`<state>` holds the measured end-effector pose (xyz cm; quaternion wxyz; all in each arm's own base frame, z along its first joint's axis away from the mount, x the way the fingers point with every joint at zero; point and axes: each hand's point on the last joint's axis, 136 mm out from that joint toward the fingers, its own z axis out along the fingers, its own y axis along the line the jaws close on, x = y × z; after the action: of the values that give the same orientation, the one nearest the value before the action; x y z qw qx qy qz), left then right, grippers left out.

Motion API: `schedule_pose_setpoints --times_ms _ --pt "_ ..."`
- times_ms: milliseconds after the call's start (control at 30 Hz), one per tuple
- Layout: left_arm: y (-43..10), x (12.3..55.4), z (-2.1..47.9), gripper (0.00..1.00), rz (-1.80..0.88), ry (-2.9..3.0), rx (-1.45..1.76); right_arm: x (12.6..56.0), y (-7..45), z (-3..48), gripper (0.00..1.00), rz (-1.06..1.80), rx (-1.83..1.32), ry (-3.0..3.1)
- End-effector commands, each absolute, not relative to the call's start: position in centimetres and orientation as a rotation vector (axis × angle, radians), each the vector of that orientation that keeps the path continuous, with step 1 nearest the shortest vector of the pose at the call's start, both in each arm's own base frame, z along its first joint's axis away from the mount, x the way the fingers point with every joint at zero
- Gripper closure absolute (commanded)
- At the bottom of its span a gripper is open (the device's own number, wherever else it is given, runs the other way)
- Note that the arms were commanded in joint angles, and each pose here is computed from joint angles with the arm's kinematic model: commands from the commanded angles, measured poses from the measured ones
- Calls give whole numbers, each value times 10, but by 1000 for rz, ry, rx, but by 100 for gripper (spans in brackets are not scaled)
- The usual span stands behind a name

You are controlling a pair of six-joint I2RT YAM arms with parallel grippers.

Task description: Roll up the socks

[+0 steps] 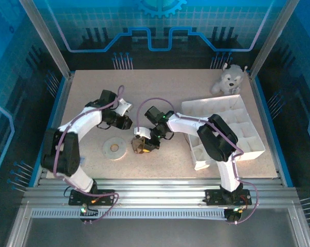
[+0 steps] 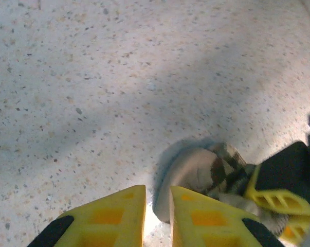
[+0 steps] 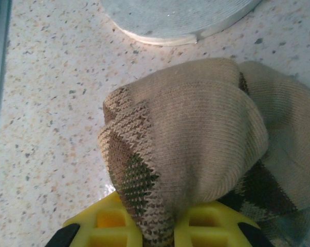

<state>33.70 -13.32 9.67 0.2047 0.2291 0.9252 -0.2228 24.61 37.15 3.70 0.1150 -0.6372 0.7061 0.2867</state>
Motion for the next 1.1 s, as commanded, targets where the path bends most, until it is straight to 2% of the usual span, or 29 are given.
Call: schedule_pose_setpoints --times_ms 0,267,400,600,767,933,1067 --pt "-141 325 111 81 -572 2345 873 223 346 14 100 897 -1899 2283" --pt "-151 261 134 78 -423 1850 1341 232 347 13 100 900 -1883 2357" --pt "-166 224 128 71 -263 1549 1545 237 348 11 100 916 -1846 2401" --pt "-185 206 111 66 -122 1436 1695 236 348 7 100 930 -1826 2440" --pt "-193 212 99 61 -135 1509 1734 236 346 7 100 936 -1825 2448" --pt "-197 239 98 59 -94 1652 1625 236 346 8 100 936 -1822 2452" --pt "-199 253 100 53 -55 1639 1555 237 345 9 100 936 -1809 2457"
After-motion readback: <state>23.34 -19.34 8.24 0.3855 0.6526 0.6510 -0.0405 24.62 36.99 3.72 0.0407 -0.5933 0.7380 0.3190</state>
